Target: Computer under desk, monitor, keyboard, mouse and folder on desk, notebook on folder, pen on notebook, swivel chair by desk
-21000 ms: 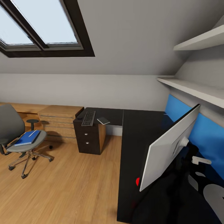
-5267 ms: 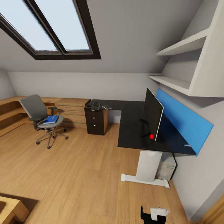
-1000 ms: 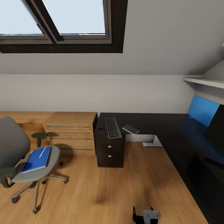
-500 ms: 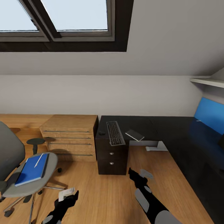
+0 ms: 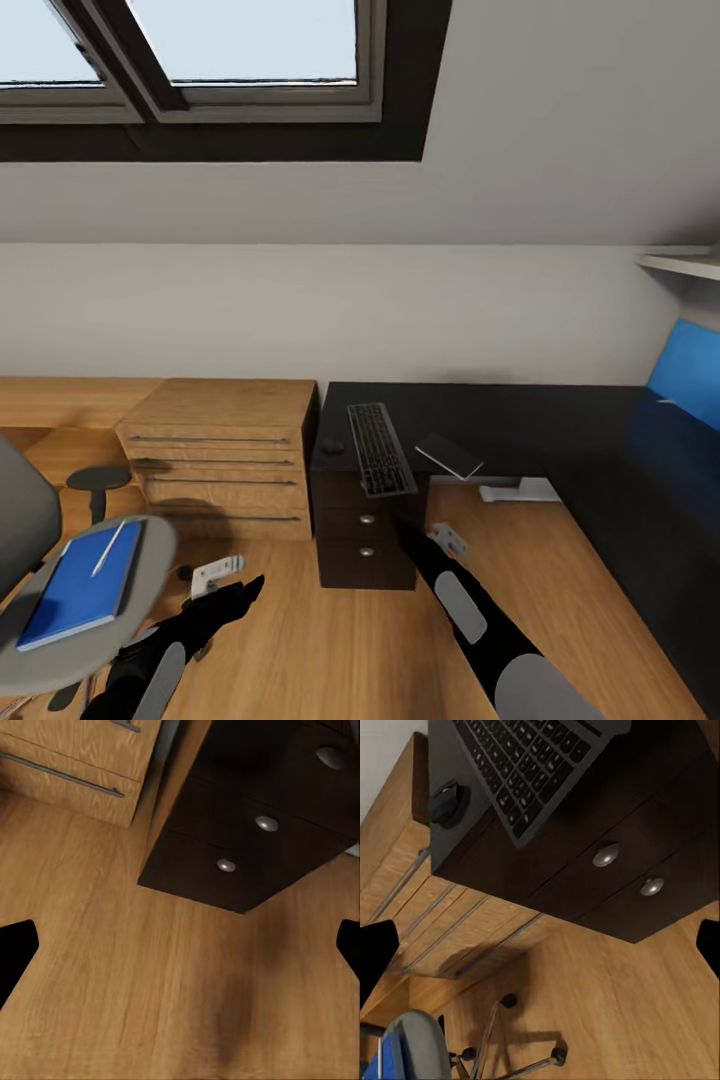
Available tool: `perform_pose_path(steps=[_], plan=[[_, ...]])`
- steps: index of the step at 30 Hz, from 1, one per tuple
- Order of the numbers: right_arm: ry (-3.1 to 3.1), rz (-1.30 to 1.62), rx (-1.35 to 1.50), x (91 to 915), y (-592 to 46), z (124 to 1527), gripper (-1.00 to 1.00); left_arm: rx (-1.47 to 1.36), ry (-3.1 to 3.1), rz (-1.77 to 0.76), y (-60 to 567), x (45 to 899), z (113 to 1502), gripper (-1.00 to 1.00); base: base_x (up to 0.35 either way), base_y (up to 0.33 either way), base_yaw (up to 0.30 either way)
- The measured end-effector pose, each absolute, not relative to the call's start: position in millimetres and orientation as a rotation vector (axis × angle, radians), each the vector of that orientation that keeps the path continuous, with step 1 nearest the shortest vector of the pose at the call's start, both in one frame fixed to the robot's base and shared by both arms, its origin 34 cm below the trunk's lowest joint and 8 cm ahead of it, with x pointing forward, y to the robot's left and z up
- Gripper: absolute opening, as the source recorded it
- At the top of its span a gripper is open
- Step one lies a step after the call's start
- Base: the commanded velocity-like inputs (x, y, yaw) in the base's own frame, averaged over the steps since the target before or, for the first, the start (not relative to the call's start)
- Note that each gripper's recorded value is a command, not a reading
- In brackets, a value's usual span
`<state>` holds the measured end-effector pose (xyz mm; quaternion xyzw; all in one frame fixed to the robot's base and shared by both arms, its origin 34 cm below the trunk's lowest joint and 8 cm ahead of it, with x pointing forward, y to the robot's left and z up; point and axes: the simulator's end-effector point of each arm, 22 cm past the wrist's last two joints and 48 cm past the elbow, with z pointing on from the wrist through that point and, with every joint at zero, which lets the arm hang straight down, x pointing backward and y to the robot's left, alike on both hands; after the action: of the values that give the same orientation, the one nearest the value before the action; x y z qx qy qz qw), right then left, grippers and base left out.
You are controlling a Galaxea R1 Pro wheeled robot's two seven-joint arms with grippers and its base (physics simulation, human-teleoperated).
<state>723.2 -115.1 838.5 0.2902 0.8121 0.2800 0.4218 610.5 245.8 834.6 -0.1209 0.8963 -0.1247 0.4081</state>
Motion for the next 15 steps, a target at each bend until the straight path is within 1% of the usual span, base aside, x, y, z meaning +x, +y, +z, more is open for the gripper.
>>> perform_pose_path(steps=[4,6,10,15], plan=[[2.040,0.716,0.719,719,-115,832,1.00,-0.318,2.277,-0.318,248,605,829,1.00,0.319,0.106,0.000],[2.018,0.748,0.686,719,-123,833,1.00,-0.321,2.290,-0.328,245,603,826,1.00,0.203,0.103,0.000],[2.001,0.779,0.666,720,-121,837,1.00,-0.319,2.296,-0.334,245,603,828,1.00,0.079,0.040,0.000],[1.997,0.777,0.662,721,-126,833,1.00,-0.290,2.329,-0.364,236,601,836,1.00,0.016,0.008,0.000]])
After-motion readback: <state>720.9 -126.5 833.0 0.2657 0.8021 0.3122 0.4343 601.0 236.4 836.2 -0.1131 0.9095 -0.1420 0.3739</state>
